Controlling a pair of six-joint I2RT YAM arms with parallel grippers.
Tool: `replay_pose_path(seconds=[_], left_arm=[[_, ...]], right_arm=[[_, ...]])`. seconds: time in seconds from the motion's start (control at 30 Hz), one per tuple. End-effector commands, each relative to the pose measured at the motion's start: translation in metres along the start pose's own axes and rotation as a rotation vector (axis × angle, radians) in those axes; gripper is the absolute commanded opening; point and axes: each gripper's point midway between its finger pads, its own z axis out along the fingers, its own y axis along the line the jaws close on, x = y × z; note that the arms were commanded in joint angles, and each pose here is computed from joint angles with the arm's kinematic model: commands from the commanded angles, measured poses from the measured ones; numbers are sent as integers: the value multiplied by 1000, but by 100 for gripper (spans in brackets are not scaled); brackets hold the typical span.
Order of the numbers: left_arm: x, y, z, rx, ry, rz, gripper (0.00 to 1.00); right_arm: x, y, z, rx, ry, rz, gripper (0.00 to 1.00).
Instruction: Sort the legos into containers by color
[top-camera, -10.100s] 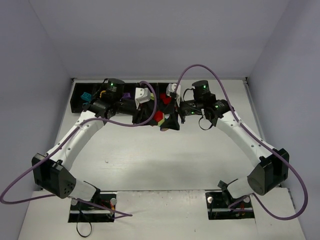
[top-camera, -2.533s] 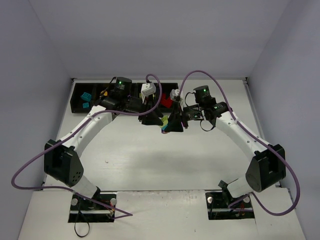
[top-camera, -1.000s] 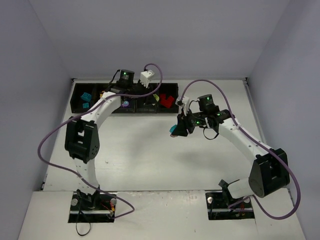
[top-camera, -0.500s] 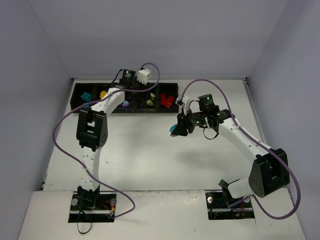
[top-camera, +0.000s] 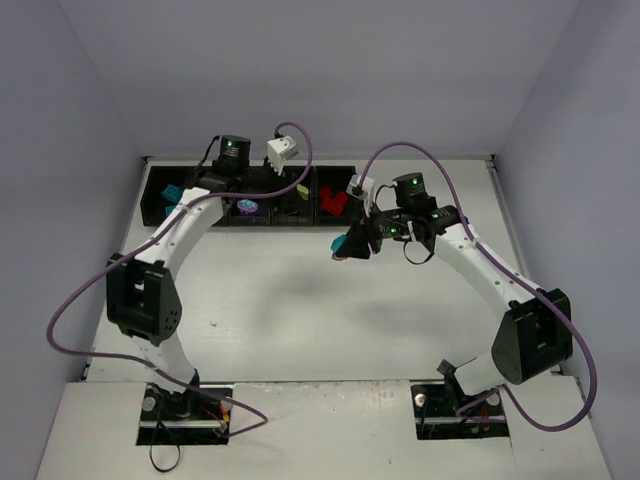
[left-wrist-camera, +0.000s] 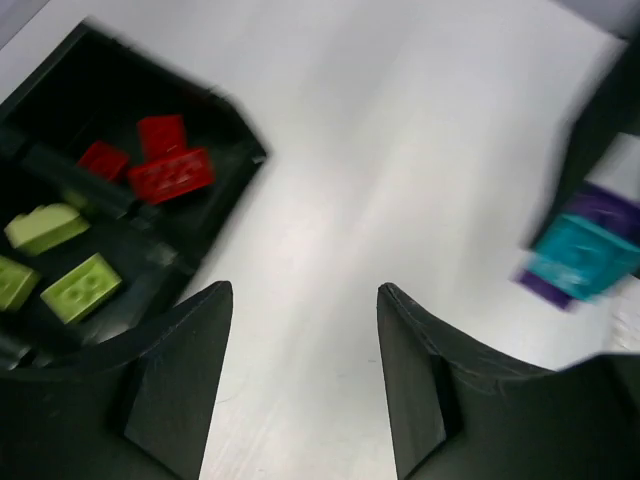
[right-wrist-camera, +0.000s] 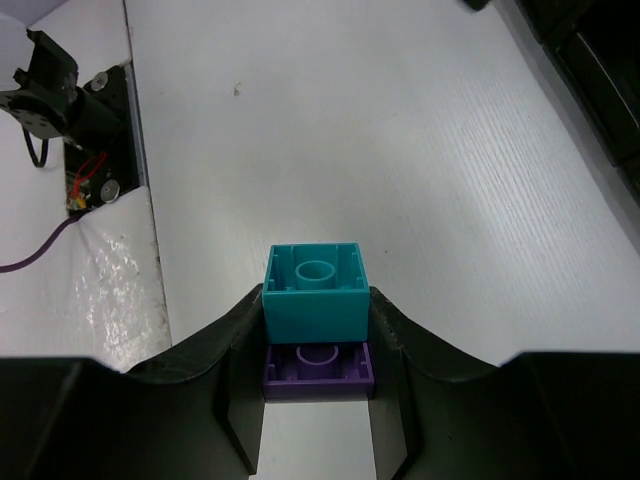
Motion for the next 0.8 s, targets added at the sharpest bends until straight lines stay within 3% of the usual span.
replay_pose_path(seconds=[0.0,0.2,0.3,0.77], left_arm=[[-30,-92,-35,281,-75,156,53],[-11,-145,-57,419,-54,171,54],[-5,-163,-61,454,-45,175,59],[3,-179,-49,449,-20,185,60]], right_arm=[[-40,18,-6,-103,-96,-130,0],[-46,41,-3,-234,-121,-179,2],[-45,47,1,-255,-117,-193,2],[-45,74,14,-314,-95,-226,3]])
